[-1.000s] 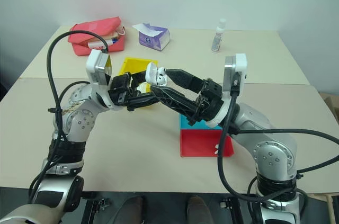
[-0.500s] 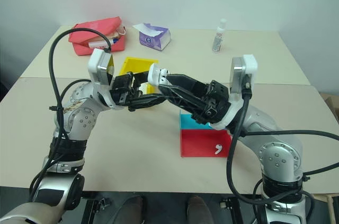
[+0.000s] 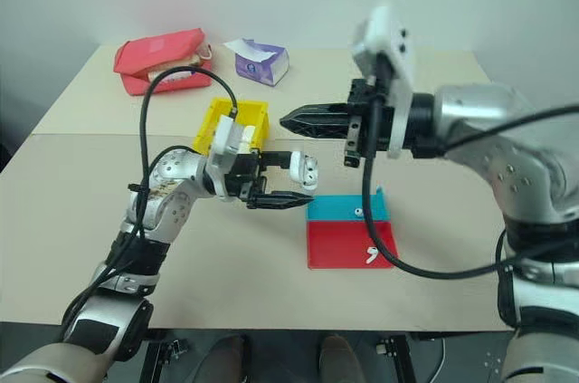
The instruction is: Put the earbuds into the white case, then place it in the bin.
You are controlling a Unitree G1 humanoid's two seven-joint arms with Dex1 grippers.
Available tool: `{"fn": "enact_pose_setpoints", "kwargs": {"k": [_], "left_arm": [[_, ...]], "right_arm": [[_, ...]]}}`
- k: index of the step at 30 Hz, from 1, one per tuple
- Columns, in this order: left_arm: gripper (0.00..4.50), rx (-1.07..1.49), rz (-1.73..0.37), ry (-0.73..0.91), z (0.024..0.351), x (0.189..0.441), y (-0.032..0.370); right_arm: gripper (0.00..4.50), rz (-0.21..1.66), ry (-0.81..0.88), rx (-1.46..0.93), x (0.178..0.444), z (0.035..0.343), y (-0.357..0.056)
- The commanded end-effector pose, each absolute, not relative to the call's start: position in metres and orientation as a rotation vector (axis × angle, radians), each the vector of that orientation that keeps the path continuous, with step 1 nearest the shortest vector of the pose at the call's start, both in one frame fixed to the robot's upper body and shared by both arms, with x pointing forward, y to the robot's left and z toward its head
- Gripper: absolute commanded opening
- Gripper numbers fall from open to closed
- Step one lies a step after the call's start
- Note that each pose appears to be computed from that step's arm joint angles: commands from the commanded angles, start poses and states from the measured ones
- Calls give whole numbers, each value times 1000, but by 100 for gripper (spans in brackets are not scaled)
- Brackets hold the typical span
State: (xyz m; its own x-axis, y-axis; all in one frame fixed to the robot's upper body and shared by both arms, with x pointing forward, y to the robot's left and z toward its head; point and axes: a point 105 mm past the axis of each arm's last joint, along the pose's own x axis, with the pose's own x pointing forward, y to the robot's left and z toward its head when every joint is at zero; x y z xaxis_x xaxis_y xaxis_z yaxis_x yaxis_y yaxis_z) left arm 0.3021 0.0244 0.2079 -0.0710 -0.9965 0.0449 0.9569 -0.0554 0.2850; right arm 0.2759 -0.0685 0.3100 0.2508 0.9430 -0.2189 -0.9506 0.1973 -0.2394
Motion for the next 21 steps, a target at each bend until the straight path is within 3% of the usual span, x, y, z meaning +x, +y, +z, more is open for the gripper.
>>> {"fn": "enact_pose_setpoints", "kwargs": {"k": [1, 8, 12, 17, 21], "left_arm": [[286, 254, -1584, -340, 215, 305, 18], [286, 248, -1412, -437, 230, 317, 29], [286, 210, -1299, -505, 243, 320, 43], [286, 172, -1229, -508, 240, 308, 50], [286, 191, -1235, -441, 226, 304, 52]], "right_arm": [[4, 1354, 137, -492, 275, 302, -62], [4, 1384, 255, -574, 269, 275, -79], [4, 1282, 265, -509, 284, 265, -94], [4, 1169, 174, -360, 299, 274, -101], [4, 1276, 90, -361, 278, 292, -92]]}}
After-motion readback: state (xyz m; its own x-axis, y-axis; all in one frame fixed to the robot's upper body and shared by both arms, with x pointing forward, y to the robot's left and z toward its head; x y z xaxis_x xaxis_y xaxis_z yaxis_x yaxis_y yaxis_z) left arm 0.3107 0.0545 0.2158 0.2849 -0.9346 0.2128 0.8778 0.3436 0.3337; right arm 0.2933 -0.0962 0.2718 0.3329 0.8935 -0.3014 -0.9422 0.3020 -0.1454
